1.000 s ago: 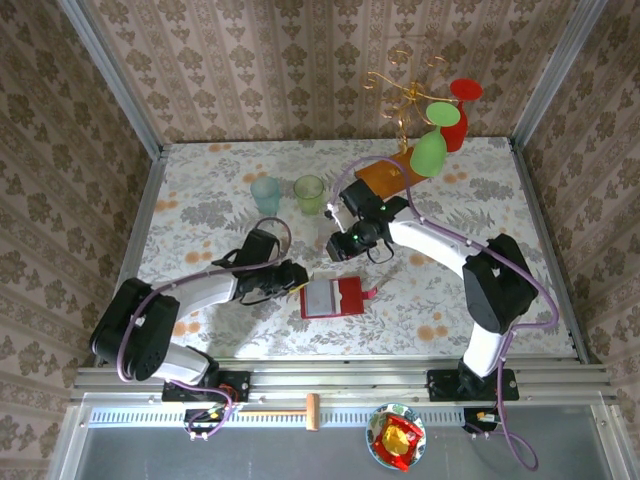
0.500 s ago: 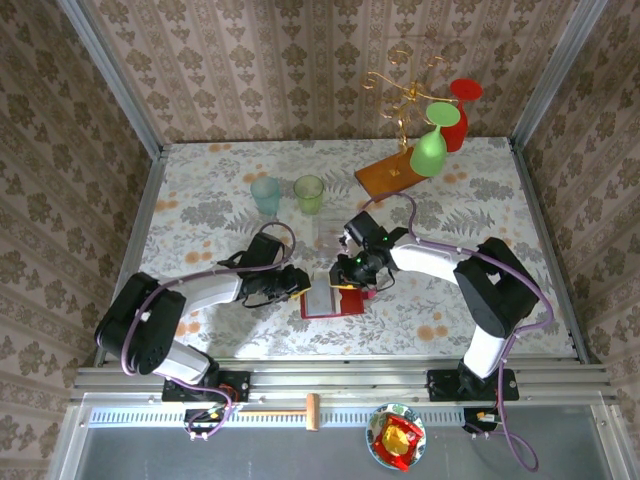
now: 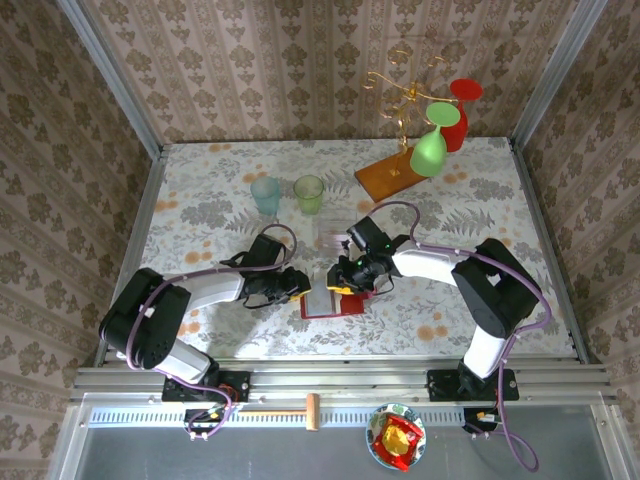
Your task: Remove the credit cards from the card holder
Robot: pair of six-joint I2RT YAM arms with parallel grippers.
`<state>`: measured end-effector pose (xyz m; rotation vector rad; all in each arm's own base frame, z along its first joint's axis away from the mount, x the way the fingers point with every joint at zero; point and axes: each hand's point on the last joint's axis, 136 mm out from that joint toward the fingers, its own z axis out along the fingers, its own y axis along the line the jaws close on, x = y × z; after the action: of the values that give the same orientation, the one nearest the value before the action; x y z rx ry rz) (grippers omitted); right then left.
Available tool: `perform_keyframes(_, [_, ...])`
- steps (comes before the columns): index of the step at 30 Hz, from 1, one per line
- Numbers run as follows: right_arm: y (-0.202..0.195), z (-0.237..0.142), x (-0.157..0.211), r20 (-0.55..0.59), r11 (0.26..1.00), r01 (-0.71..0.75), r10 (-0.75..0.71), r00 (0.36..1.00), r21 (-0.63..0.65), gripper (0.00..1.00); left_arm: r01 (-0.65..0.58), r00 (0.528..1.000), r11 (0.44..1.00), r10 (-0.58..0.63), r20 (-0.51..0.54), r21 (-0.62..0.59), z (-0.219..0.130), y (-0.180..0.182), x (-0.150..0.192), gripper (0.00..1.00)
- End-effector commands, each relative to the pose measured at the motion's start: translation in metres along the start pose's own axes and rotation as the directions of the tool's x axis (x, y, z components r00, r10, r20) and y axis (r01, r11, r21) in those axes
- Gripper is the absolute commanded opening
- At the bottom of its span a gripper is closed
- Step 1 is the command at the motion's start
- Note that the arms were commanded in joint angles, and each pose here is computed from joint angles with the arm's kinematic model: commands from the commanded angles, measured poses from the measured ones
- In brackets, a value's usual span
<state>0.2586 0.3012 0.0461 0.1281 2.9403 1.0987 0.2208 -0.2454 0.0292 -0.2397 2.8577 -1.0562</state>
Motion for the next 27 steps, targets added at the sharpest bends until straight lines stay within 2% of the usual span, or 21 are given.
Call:
perform_keyframes(1, [0.014,0.000,0.005,-0.013,0.997,-0.022,0.022,1.000,-0.068,0.31,-0.015,1.000,1.000,0.015,0.000,-0.005,0.002,0.001,-0.001,0.30])
perform_keyframes(16, [0.016,0.017,0.012,-0.063,0.997,-0.023,0.018,0.998,-0.077,0.31,-0.007,1.000,1.000,0.007,0.000,-0.002,0.002,0.005,0.001,0.30])
perform_keyframes(27, [-0.002,0.018,0.015,-0.063,1.000,-0.021,0.022,0.998,0.016,0.34,-0.002,1.000,1.000,0.001,-0.005,-0.012,0.002,0.009,0.003,0.30])
